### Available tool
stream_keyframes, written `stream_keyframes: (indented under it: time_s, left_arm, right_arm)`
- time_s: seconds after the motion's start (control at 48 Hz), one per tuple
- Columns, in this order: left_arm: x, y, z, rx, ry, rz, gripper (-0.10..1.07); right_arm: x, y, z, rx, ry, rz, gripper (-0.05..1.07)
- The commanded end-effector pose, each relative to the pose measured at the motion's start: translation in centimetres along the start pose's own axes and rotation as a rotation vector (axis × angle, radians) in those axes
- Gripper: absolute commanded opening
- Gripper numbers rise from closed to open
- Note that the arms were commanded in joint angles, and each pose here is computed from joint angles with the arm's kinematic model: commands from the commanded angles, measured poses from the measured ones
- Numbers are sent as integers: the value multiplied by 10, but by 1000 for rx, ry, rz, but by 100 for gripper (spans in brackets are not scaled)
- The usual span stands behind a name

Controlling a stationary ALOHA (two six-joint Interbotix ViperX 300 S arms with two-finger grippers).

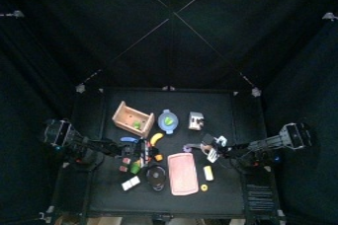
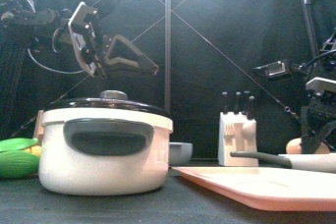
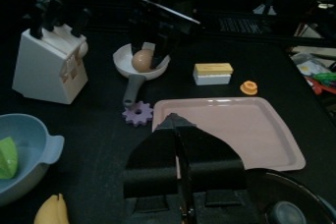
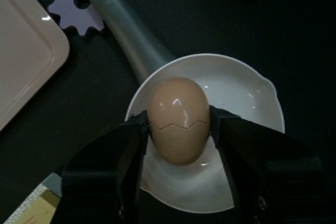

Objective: Peel half of eggshell and place in bowl

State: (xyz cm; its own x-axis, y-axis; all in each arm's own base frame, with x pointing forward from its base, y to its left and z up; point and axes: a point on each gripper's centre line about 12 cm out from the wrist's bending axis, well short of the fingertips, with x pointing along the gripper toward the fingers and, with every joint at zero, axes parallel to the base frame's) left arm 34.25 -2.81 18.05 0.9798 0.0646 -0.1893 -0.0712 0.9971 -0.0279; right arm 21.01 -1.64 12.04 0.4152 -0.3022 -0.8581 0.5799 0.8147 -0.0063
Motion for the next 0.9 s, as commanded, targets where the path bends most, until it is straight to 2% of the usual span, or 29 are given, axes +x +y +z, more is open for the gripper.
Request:
stream_keyframes:
  time_s: [0.0, 0.167, 0.312, 0.479, 0.604, 0.688, 0.875]
  left_arm:
    - [3, -1, 8, -6, -28, -1, 20]
    - [4, -1, 11, -2, -36, -1, 21]
    - [7, 0, 16, -4, -51, 5, 23]
    - [13, 4, 27, -28, -79, 22, 35]
    - [21, 5, 42, -89, -114, 52, 51]
    - [31, 8, 47, -162, -119, 87, 63]
    - [52, 11, 44, -310, -109, 150, 81]
  right_arm:
    - [-6, 4, 8, 13, -27, 22, 61]
    - [-13, 9, 18, 28, -59, 44, 61]
    - [-29, 18, 32, 25, -120, 96, 60]
    - [-44, 26, 46, 21, -180, 141, 60]
    - [-50, 31, 53, -29, -226, 152, 60]
    - [-54, 34, 57, -78, -264, 157, 60]
    - [-62, 42, 66, -168, -337, 163, 60]
